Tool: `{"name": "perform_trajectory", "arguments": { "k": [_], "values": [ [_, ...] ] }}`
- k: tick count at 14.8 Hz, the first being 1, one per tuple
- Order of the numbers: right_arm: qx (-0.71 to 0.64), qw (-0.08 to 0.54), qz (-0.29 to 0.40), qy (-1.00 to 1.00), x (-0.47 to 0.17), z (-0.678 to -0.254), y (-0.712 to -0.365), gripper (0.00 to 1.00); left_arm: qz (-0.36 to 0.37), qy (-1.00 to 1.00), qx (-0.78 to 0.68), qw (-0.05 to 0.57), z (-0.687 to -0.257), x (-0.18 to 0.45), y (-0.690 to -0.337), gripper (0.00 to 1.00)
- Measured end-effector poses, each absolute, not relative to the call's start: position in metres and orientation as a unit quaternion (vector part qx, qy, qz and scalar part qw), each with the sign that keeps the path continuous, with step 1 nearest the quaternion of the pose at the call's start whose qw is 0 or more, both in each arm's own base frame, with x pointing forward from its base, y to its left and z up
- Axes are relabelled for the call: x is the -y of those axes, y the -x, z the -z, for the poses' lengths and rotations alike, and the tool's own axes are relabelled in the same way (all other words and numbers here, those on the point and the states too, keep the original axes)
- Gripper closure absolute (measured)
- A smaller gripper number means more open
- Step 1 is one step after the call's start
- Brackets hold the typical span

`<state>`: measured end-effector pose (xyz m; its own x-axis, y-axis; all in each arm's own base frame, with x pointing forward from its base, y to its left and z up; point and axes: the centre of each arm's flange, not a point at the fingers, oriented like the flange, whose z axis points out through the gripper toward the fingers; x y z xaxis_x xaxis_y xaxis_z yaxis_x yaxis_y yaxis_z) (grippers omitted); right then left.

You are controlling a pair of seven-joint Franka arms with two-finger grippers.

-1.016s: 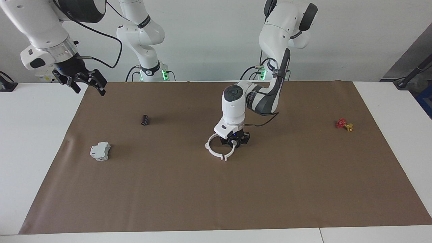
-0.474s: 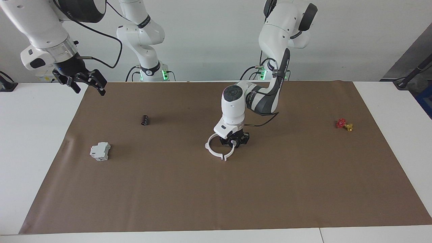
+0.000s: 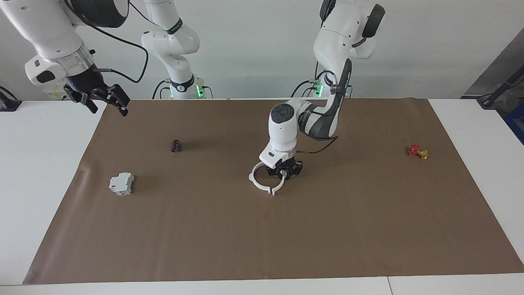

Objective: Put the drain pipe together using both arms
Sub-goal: 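Press the held clamp half against the placed half to close the ring, then open the left gripper and lift it off the joined ring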

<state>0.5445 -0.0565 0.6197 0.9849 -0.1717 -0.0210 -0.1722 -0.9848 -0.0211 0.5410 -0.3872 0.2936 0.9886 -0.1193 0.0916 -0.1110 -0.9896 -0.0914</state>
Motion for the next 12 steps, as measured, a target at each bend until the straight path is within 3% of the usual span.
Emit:
{"name": "perform_trajectory", "arguments": {
  "k": [12],
  "values": [
    [-0.086,0.011,-0.010,0.996,0.0565,-0.6197,-0.5445,0.00,0.051,0.996,-0.052,0.046,-0.2932,0.3891,-0.5396,0.74]
  ]
}}
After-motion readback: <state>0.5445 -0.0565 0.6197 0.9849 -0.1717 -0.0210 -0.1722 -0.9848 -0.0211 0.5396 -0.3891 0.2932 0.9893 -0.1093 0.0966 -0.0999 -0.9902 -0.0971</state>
